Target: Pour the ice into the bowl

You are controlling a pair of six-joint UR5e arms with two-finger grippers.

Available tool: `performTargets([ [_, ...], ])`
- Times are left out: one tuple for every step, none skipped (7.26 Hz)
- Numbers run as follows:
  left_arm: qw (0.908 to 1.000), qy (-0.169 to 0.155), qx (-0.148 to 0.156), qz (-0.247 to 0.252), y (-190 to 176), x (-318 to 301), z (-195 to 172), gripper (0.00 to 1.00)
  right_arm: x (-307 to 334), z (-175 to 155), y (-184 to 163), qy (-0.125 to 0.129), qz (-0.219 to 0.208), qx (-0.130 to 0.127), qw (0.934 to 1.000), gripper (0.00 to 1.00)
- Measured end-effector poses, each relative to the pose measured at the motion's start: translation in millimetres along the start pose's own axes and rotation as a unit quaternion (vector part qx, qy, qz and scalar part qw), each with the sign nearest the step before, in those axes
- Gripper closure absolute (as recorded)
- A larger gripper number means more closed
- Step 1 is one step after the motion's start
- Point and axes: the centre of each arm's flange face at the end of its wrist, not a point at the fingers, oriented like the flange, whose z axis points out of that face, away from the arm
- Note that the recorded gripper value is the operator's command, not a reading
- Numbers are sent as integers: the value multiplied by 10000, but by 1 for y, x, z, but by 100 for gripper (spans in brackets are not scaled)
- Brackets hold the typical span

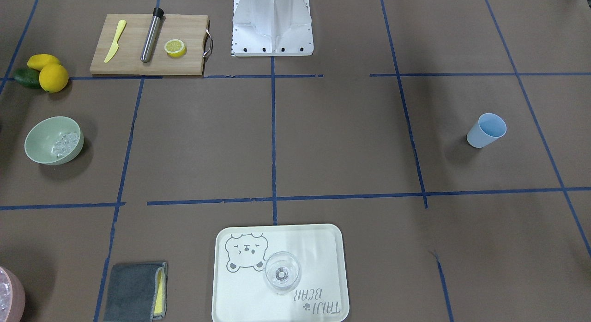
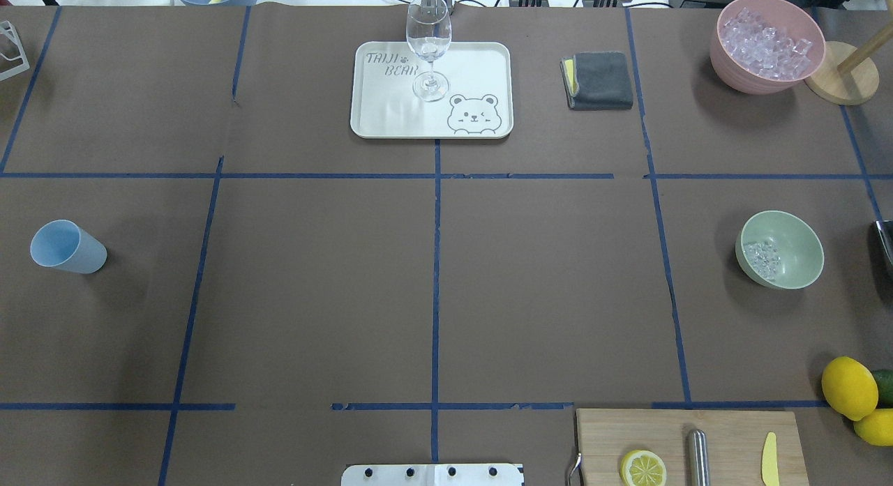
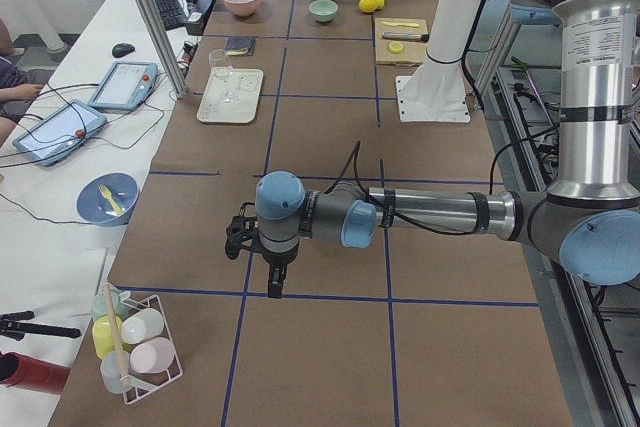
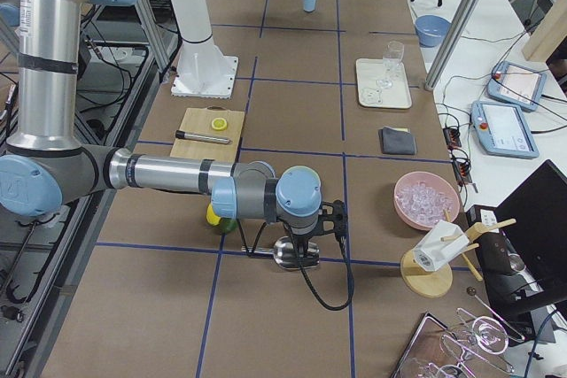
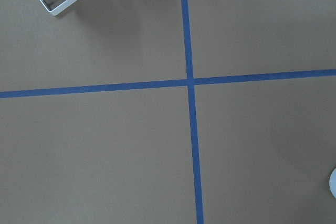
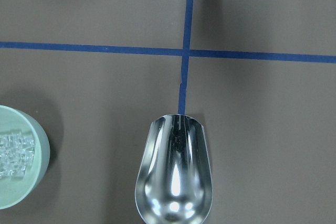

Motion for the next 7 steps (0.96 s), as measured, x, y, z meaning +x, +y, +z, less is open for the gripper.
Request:
performTargets([
  [10000, 0, 3, 1, 0, 0, 0, 0, -1, -1, -1, 9, 136, 18, 9999, 0],
  [10000, 0, 4, 2, -1, 0, 0, 0, -2, -3, -2, 18, 332, 46, 9994, 0],
  [10000, 0, 3, 1, -1, 0, 0, 0, -3, -4, -3, 22, 437, 64, 9990, 0],
  [10000, 1, 3, 2, -1, 0, 0, 0, -4, -4, -4, 22, 478, 71, 9988, 0],
  [10000, 3, 3, 2, -1, 0, 0, 0, -4, -4, -4, 19, 489, 75, 9988, 0],
  [10000, 2, 5, 4, -1, 0, 0, 0, -4, -4, -4, 17, 493, 77, 9988, 0],
  [10000, 1, 8, 7, -1, 1, -1, 0, -5, -4, -4, 17, 495, 78, 9987, 0],
])
